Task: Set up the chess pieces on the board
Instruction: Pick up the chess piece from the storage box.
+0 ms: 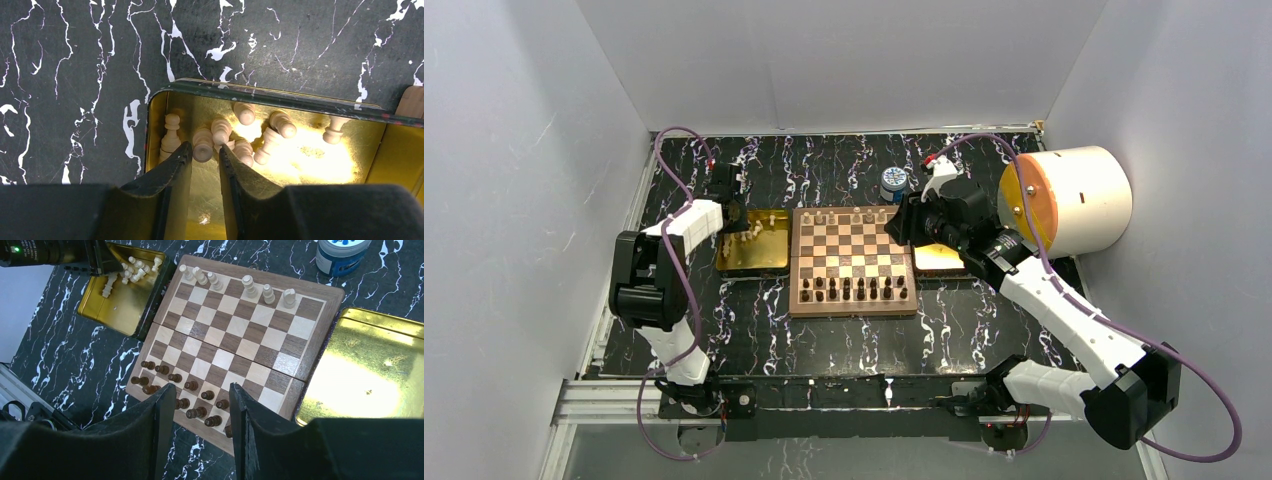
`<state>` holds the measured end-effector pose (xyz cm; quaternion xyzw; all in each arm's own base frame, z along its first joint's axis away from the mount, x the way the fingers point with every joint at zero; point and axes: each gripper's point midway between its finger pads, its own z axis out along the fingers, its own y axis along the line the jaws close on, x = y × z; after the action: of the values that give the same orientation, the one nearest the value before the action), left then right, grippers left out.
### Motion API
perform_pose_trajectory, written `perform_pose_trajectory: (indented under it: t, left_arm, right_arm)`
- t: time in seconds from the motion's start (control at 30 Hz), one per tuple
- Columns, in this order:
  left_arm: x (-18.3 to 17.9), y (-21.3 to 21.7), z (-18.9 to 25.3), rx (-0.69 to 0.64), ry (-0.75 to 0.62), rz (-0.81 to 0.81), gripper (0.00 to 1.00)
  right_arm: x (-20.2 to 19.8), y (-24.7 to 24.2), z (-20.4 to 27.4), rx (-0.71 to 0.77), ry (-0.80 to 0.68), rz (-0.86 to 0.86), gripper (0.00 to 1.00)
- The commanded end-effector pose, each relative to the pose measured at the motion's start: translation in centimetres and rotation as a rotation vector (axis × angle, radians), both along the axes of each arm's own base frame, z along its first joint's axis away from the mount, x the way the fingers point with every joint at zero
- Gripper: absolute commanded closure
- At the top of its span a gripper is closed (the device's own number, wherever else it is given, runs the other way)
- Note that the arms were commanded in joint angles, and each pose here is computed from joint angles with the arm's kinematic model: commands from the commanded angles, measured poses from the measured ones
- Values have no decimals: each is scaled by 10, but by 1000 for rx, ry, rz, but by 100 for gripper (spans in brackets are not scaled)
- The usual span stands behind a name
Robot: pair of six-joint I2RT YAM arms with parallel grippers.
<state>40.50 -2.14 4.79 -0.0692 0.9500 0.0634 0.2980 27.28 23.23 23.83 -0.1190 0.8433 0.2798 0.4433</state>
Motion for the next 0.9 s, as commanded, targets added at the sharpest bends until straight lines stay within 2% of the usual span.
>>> perform_pose_trajectory:
  t: [0.0, 0.47, 0.87]
  left_arm:
    - [10, 2, 13, 11, -26, 0, 76]
    - [13, 7, 8, 40, -9, 7, 79]
    - [5, 8, 32, 44, 2, 11, 92]
  right_arm:
    - [1, 2, 31, 36, -67, 12, 48]
    - [0, 3, 36, 45, -73, 18, 47]
    - [-4, -2, 34, 44, -73, 11, 47]
